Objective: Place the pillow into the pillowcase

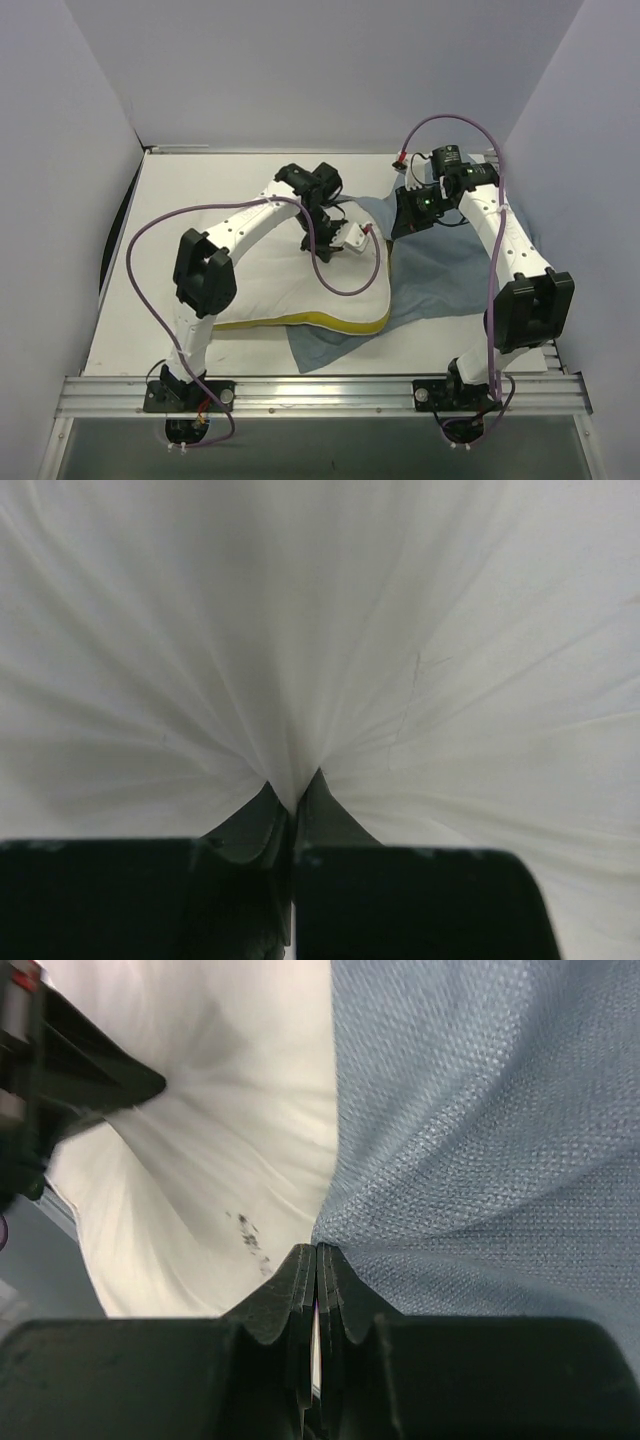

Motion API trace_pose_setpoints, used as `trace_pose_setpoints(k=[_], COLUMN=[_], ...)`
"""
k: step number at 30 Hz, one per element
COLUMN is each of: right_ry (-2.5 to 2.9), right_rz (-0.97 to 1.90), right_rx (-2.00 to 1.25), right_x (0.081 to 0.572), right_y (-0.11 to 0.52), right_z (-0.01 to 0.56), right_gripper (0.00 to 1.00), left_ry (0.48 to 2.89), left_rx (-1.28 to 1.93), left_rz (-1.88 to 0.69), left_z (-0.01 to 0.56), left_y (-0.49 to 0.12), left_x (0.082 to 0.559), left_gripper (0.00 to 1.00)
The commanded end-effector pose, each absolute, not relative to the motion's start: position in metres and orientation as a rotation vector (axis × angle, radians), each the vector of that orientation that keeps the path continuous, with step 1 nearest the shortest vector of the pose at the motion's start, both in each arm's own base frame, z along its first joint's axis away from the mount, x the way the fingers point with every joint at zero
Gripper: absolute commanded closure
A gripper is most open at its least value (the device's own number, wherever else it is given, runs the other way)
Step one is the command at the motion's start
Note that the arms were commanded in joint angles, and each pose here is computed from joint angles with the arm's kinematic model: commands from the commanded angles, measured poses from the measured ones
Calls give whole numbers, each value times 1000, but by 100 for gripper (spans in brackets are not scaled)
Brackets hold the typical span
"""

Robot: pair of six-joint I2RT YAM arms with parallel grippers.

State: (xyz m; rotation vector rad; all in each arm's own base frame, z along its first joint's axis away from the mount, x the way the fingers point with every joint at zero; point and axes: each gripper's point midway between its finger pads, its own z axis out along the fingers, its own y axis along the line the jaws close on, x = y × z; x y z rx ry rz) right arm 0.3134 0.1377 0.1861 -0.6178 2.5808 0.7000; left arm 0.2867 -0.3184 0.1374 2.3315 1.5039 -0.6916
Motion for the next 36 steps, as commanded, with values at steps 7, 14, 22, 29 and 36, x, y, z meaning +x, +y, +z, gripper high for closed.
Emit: trace_pose_setpoints(k=[7,14,22,29,36], right_ry=[2560,2604,2621,2738,2761], right_rz=[765,703,499,655,850], right_rx=[-609,-610,-366,-235,-45], right_x=[320,318,353,288,278], right_y=[146,141,101,87,109], right_z=[190,173,180,153,123], right_gripper=[100,100,40,40,43], left_ry=[1719,1887,1979,1882,1656], left_rx=[2213,1681,1693,1690,2020], left_rz=[-856,-919,-820,-720,-566], left_z=[143,172,133,178,164], left_y=[-321,-318,-318,-289,-292], left_x=[307,389,382,382,293], left_gripper=[100,100,75,25,3])
